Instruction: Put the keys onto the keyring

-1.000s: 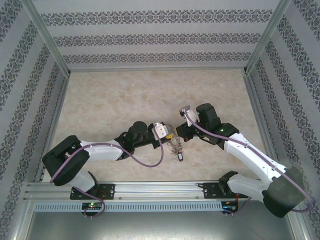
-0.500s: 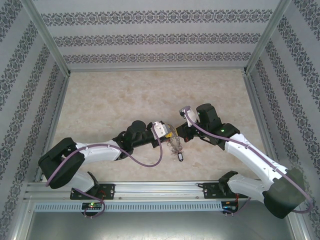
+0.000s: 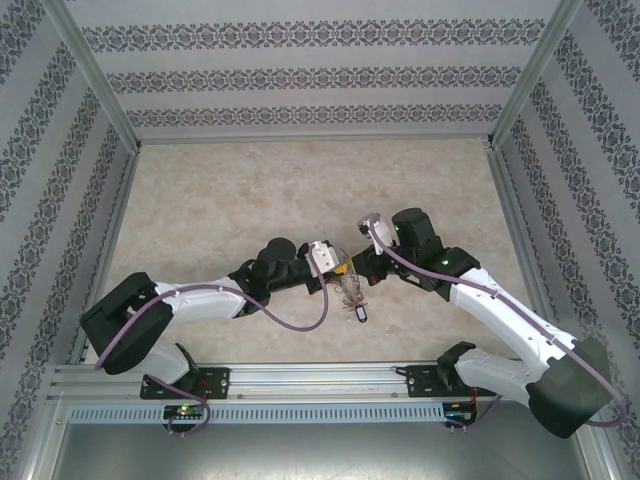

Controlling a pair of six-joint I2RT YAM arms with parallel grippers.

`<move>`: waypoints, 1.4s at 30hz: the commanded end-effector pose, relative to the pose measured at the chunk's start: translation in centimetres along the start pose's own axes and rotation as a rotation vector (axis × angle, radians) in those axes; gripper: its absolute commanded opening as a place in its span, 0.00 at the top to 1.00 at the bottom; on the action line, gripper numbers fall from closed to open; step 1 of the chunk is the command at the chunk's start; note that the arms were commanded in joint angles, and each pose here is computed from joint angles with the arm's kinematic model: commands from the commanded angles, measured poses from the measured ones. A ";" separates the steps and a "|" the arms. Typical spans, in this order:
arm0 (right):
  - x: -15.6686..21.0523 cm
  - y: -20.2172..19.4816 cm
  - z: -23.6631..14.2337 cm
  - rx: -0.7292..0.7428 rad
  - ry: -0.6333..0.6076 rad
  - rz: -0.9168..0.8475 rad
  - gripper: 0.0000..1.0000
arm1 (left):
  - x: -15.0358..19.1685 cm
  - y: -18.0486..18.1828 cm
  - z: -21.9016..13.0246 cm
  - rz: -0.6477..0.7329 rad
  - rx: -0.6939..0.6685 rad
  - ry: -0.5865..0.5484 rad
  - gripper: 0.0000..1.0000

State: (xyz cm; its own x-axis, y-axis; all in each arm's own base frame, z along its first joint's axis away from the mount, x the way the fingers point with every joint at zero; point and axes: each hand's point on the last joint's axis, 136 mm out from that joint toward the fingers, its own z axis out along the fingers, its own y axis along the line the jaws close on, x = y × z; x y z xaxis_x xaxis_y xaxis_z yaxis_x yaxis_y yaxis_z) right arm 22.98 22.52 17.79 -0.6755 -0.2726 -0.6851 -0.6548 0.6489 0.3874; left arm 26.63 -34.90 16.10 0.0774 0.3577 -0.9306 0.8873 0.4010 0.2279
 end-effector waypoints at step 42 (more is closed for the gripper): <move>1.1 -3.8 0.8 0.026 0.025 0.197 1.00 | -0.4 -0.1 1.4 0.023 -0.080 -0.137 1.00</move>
State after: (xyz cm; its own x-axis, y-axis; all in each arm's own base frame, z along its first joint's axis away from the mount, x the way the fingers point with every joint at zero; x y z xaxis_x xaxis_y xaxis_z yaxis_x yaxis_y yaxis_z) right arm 24.81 20.72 15.87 -0.7757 -0.1816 -0.6044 -0.5333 0.7007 0.4740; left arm 27.23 -35.96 14.91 0.1411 0.3048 -0.9419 0.8632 0.4281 0.2678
